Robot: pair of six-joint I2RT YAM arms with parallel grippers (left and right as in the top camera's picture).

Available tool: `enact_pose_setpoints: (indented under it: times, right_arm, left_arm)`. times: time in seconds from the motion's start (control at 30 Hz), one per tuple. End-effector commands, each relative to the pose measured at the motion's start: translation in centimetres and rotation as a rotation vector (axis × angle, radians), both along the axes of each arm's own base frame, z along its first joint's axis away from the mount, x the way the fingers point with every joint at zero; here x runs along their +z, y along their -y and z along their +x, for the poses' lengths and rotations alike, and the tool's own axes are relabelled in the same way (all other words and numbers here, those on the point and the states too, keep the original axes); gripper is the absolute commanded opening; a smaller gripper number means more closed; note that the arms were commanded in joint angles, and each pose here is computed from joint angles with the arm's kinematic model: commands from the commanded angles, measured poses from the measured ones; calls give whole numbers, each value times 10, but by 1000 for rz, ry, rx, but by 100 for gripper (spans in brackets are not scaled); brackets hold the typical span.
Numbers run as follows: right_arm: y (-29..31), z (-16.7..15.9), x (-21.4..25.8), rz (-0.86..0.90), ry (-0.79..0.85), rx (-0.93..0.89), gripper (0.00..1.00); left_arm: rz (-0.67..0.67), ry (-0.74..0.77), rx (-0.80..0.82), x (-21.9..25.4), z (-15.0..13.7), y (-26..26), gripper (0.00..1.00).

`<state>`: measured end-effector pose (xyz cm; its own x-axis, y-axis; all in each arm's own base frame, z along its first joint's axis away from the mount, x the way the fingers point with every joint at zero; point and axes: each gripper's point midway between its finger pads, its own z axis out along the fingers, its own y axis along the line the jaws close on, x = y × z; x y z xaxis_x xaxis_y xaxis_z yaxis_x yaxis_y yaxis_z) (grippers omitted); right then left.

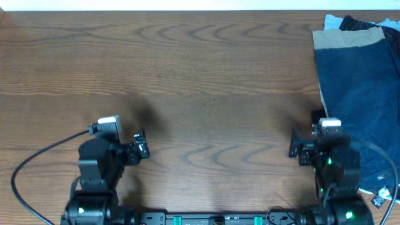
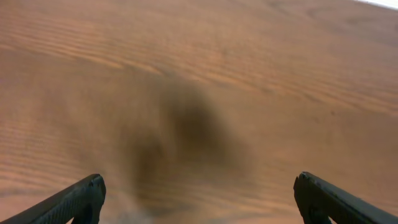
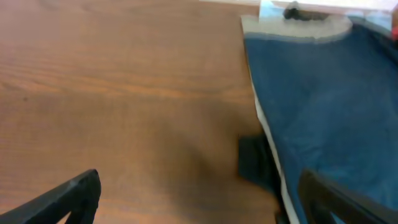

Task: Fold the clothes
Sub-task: 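Reach the right gripper to the blue denim shorts on the pile and grasp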

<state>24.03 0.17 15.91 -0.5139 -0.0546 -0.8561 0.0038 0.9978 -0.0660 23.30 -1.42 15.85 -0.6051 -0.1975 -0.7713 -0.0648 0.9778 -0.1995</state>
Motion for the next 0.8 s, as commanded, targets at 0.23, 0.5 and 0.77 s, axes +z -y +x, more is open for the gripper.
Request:
enact_pose_setpoints:
  times: [0.23, 0.5, 0.77]
  right_arm:
    - [18, 31, 7, -10, -402, -140, 99]
    - [76, 34, -16, -53, -493, -528, 99]
    - [125, 25, -49, -29, -598, -734, 87]
  left_arm:
    - [-56, -93, -68, 15, 6, 15, 98]
    - [-56, -99, -68, 13, 7, 15, 98]
    - [-56, -99, -67, 13, 7, 15, 98]
